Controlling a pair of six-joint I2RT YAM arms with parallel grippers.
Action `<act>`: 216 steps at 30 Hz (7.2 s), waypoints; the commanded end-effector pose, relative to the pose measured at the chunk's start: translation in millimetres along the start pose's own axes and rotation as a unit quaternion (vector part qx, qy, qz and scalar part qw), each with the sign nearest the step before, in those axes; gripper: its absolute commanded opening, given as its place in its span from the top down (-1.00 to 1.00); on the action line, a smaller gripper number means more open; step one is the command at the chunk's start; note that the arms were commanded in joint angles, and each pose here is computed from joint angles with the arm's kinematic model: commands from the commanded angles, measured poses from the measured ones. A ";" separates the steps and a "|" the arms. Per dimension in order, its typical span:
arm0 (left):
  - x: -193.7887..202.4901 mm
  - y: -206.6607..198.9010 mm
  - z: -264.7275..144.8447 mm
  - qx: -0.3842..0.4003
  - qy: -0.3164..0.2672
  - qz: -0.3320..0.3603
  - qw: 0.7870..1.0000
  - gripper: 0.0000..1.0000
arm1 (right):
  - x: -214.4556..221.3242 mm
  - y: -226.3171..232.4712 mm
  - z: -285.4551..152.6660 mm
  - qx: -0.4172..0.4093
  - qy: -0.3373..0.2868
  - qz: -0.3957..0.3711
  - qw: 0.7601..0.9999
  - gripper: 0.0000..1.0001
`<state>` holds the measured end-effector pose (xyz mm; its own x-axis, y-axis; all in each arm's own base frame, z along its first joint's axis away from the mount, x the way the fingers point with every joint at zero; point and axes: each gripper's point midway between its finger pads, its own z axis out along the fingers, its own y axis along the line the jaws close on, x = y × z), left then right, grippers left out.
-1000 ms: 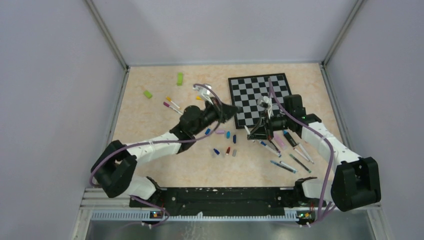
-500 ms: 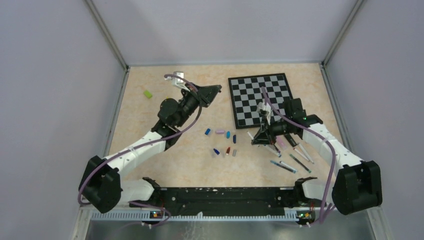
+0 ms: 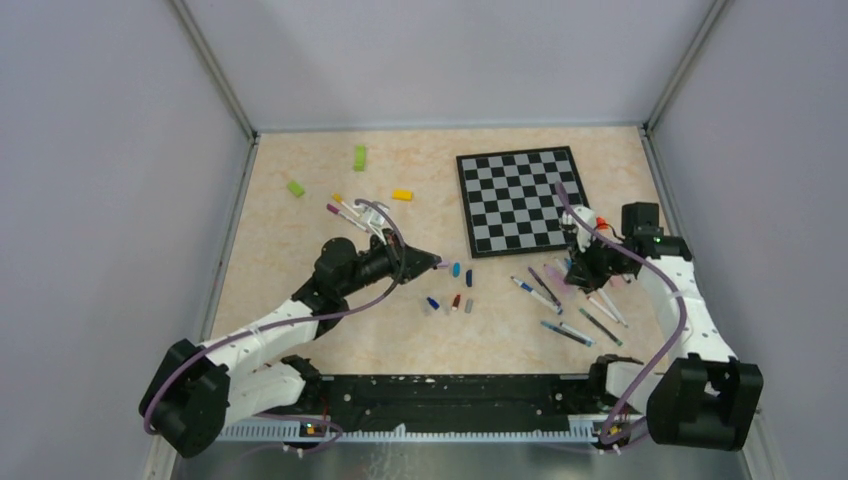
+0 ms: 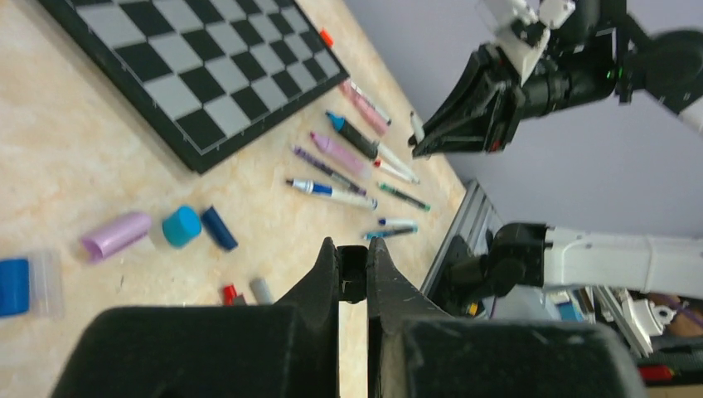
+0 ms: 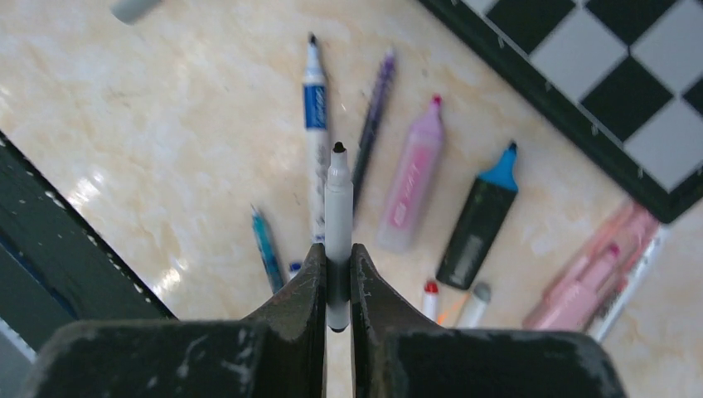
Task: Open the pen caps
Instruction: Place the pen at the center of the board, then place the pen cap at the center of the board, then pick up the pen from the center of the board.
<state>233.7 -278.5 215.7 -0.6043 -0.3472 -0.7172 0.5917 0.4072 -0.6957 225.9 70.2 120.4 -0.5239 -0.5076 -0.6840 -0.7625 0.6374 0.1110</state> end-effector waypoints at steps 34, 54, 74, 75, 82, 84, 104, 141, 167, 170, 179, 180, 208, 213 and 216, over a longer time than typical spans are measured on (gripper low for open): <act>45.9 34.8 5.7 0.017 0.070 0.109 0.991 1.00 | 138.3 -111.8 -34.4 0.066 0.217 0.119 0.967 0.72; 43.9 -0.2 6.8 0.075 0.093 0.042 0.992 1.00 | 80.7 -114.0 -60.1 0.094 0.135 0.090 0.982 0.44; 148.6 27.4 63.1 -0.320 0.246 0.057 0.913 1.00 | -64.4 -10.6 -42.1 -0.050 -0.262 0.087 0.960 0.20; 154.6 31.0 66.0 -0.333 0.254 0.062 0.906 1.00 | -64.4 -10.9 -42.4 -0.047 -0.262 0.085 0.960 0.20; 173.9 55.9 79.8 -0.396 0.285 0.088 0.869 0.84 | -60.8 -14.5 -42.1 -0.033 -0.252 0.082 0.964 0.19; 175.5 61.2 81.4 -0.408 0.292 0.096 0.860 0.78 | -60.2 -15.6 -42.2 -0.030 -0.249 0.080 0.965 0.19; 149.1 20.9 101.4 -0.351 0.287 0.103 0.885 0.26 | -55.9 -18.5 -39.3 -0.027 -0.240 0.084 0.967 0.18; -81.3 292.8 -76.5 -0.632 0.015 -0.202 0.748 -0.07 | -48.3 -25.6 -27.2 -0.029 -0.248 0.091 0.964 0.12; -98.2 325.8 -61.9 -0.619 0.024 -0.204 0.758 0.21 | -45.2 -31.0 -25.0 -0.023 -0.238 0.097 0.966 0.11; -103.9 327.7 -53.9 -0.599 0.016 -0.205 0.773 0.19 | -44.5 -31.4 -24.6 -0.022 -0.236 0.097 0.967 0.11; -99.5 338.0 -50.5 -0.600 0.018 -0.243 0.762 0.22 | -44.1 -31.9 -24.3 -0.022 -0.235 0.097 0.967 0.11; -98.1 339.5 -51.1 -0.603 0.019 -0.245 0.759 0.26 | -44.0 -31.5 -24.0 -0.024 -0.235 0.097 0.967 0.11; -60.0 348.5 -85.3 -0.660 0.105 -0.241 0.704 0.55 | -46.1 -30.8 -26.6 -0.026 -0.234 0.094 0.967 0.11; -47.5 348.3 -98.4 -0.668 0.144 -0.229 0.693 0.76 | -49.0 -28.3 -29.3 -0.027 -0.237 0.087 0.967 0.11; -44.4 347.2 -109.0 -0.678 0.161 -0.216 0.685 0.81 | -50.6 -26.1 -31.5 -0.027 -0.239 0.082 0.967 0.11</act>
<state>441.9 -53.3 25.2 -0.7201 -0.6211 -0.3093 -0.6018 0.7810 -0.1671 253.2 61.9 150.9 -0.5007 -0.0385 -0.8648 -0.6630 0.6593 0.3545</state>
